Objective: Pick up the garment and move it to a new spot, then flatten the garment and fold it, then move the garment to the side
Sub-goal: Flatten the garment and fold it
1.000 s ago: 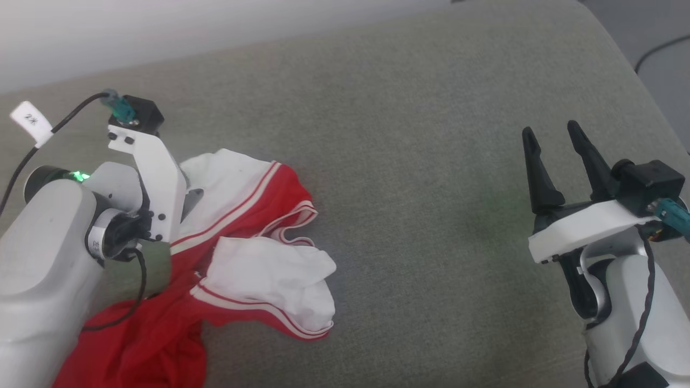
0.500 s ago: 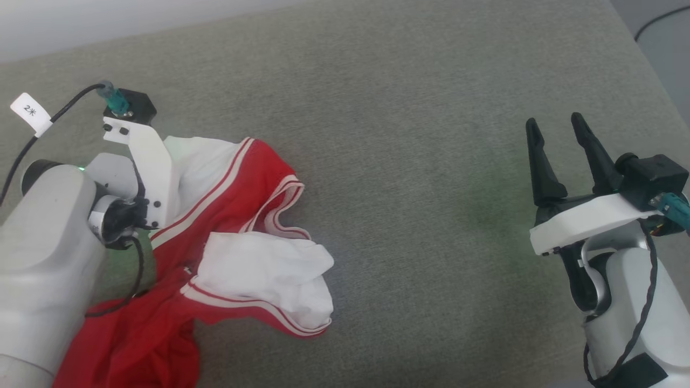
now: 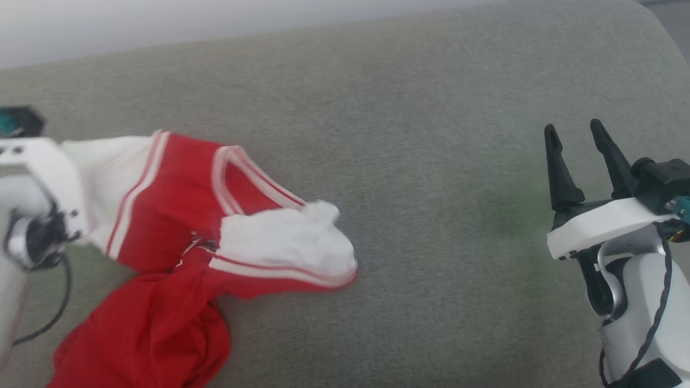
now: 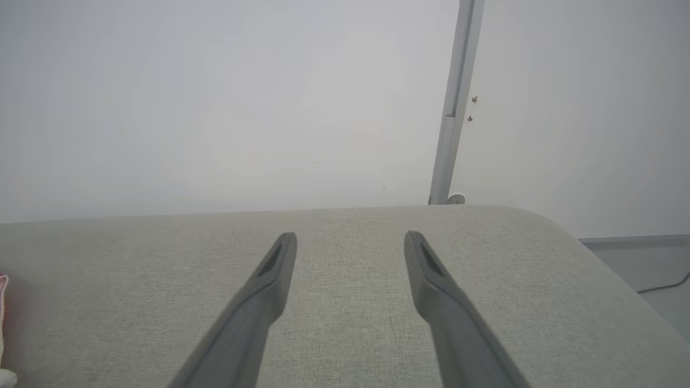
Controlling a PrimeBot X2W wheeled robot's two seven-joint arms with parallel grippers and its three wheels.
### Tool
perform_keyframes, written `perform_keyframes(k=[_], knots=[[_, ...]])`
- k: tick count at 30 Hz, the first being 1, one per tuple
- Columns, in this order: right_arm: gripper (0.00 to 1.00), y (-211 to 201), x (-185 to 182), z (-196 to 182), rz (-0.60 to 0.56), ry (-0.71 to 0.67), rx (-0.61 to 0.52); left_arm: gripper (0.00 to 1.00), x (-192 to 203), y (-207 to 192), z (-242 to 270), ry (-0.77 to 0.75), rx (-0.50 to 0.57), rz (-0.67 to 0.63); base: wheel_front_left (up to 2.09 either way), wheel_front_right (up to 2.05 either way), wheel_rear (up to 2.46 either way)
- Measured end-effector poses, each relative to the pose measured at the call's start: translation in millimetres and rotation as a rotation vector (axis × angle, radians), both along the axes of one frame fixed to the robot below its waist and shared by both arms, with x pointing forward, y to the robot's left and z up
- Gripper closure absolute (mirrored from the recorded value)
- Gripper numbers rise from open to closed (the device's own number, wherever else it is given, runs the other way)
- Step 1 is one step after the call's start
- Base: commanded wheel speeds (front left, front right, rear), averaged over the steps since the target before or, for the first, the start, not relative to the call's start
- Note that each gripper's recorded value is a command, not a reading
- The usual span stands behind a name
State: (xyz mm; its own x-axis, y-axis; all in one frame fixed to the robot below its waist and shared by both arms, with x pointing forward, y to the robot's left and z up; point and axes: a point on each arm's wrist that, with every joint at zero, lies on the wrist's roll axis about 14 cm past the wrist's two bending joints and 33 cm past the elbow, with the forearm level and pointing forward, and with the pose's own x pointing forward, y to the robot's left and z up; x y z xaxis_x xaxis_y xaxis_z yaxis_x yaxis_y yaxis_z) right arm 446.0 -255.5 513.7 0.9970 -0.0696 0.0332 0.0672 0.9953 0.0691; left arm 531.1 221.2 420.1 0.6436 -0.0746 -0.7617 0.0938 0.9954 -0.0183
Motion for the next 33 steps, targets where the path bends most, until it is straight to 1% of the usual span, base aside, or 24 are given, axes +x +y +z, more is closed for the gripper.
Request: perform_keyframes(k=[3, 4, 6, 9, 12, 13, 14, 15, 16, 21, 25, 29, 33], knots=[[0.0, 8, 4, 5, 0.023, -0.009, -0.003, 1.0, -20, 41, -1, 0.009, 0.03, 0.104, 0.0, 0.0, 0.0], [0.0, 13, 5, 6, 0.035, -0.012, 0.0, 1.0, -36, 65, -5, 0.025, 0.033, 0.178, 0.0, 0.0, 0.0], [0.0, 17, 6, 7, 0.045, -0.011, -0.001, 1.0, -52, 83, -10, 0.039, 0.037, 0.24, 0.0, 0.0, 0.0], [0.0, 22, 7, 9, 0.059, -0.017, 0.0, 1.0, -75, 97, -21, 0.067, 0.009, 0.301, 0.0, 0.0, 0.0], [0.0, 26, 9, 11, 0.071, -0.018, 0.0, 1.0, -90, 96, -33, 0.087, -0.021, 0.33, 0.0, 0.0, 0.0], [0.0, 27, 10, 12, 0.074, -0.022, 0.0, 0.87, -93, 94, -34, 0.086, -0.035, 0.337, 0.0, 0.0, 0.0], [0.0, 29, 10, 13, 0.079, -0.023, -0.001, 0.6, -94, 93, -34, 0.078, -0.049, 0.341, 0.0, 0.0, 0.0], [0.0, 30, 10, 14, 0.083, -0.023, -0.001, 0.08, -93, 92, -32, 0.063, -0.063, 0.345, 0.0, 0.0, 0.0], [0.0, 31, 10, 15, 0.087, -0.024, -0.001, 0.0, -92, 91, -30, 0.049, -0.073, 0.35, 0.0, 0.0, 0.0], [0.0, 37, 6, 18, 0.105, -0.022, -0.003, 0.0, -90, 93, -12, -0.035, -0.085, 0.347, 0.0, 0.0, 0.0], [0.0, 42, 2, 21, 0.121, -0.024, -0.005, 0.0, -90, 100, 10, -0.14, -0.057, 0.33, 0.0, 0.0, 0.0], [0.0, 47, -3, 26, 0.135, -0.029, -0.008, 0.0, -89, 104, 43, -0.315, -0.041, 0.302, 0.0, 0.0, 0.0], [0.0, 51, -9, 31, 0.148, -0.038, -0.011, 0.0, -100, 106, 68, -0.463, -0.044, 0.3, 0.0, 0.0, 0.0]])
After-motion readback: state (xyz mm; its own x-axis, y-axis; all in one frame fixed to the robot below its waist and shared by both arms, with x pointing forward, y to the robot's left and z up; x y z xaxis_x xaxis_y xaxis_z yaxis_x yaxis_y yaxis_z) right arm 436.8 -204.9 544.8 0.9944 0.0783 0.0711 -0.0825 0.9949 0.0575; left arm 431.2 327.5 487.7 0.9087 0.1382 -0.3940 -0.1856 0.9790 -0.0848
